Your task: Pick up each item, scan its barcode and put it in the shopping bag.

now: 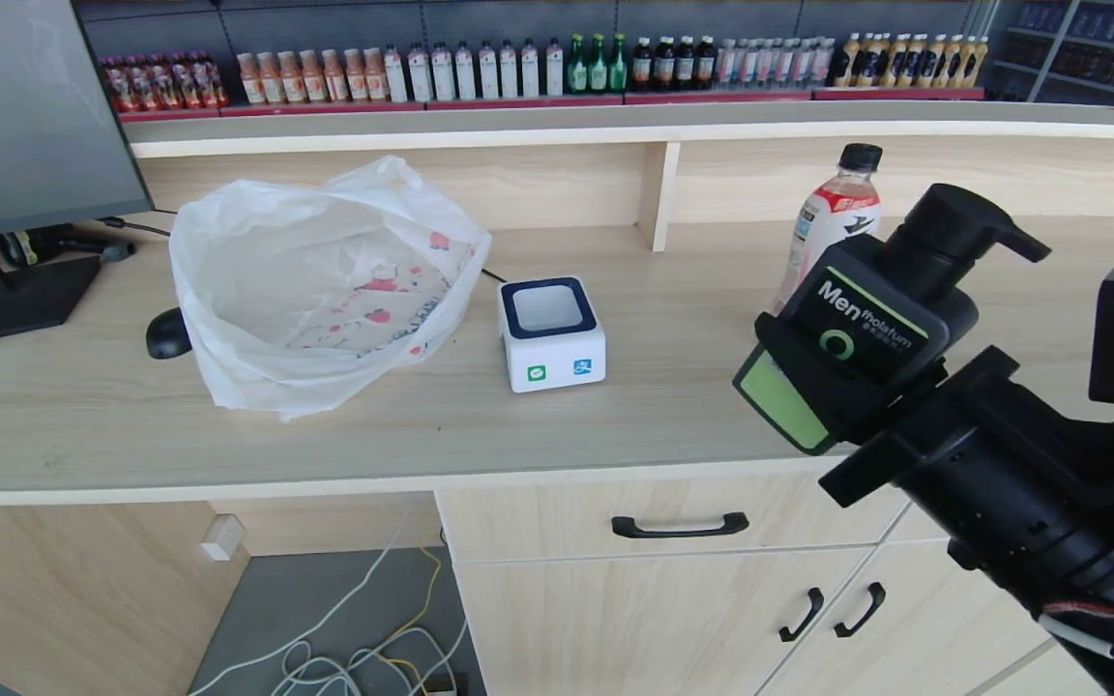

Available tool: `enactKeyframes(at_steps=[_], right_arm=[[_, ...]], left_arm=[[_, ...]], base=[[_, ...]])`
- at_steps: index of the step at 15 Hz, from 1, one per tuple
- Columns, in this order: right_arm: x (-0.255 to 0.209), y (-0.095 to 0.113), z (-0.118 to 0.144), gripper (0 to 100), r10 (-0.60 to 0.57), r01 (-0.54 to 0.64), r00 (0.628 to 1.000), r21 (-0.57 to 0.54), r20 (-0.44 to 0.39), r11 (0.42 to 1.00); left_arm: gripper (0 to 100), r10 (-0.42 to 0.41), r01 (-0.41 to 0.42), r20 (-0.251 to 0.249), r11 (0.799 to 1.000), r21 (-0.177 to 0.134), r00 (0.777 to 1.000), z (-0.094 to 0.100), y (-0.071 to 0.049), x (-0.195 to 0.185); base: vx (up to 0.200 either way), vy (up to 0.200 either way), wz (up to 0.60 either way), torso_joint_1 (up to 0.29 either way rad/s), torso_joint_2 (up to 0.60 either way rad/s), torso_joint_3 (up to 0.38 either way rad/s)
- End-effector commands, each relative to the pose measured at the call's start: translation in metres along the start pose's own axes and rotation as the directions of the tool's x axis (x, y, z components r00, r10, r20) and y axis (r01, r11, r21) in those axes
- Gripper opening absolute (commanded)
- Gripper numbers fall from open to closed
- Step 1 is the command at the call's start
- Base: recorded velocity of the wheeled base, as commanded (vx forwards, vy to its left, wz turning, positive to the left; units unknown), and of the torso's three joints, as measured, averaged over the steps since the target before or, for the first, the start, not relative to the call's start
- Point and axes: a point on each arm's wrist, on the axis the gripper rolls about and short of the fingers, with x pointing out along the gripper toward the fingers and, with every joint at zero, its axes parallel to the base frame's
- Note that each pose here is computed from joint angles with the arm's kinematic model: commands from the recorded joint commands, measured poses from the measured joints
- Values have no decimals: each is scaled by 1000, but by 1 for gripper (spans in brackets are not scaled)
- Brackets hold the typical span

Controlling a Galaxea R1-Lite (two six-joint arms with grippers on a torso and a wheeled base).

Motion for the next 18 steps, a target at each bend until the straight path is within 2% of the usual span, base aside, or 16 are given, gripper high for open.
enactKeyframes(at_steps=[1,3,4,9,12,18], right_arm=[[9,-13,-10,0,-95,94,995,-6,-26,996],[26,-20,-9,0,-231,231,973,52,0,972],[30,-22,-9,0,-256,254,967,65,9,965],[26,-39,-2,0,-318,317,947,46,33,947],[25,-40,1,0,-319,316,947,52,44,947],[19,-40,4,0,-317,315,947,56,42,948]], left_arm=[[100,0,0,0,1000,0,1000,0,0,0],[100,0,0,0,1000,0,1000,0,0,0],[100,0,0,0,1000,0,1000,0,0,0],[100,-2,2,0,1000,7,1000,0,0,0],[100,0,0,0,1000,4,1000,0,0,0],[100,0,0,0,1000,-2,1000,0,0,0]], base=[[0,0,0,0,0,0],[0,0,0,0,0,0],[0,0,0,0,0,0],[0,0,0,0,0,0],[0,0,0,0,0,0],[0,200,0,2,2,2]])
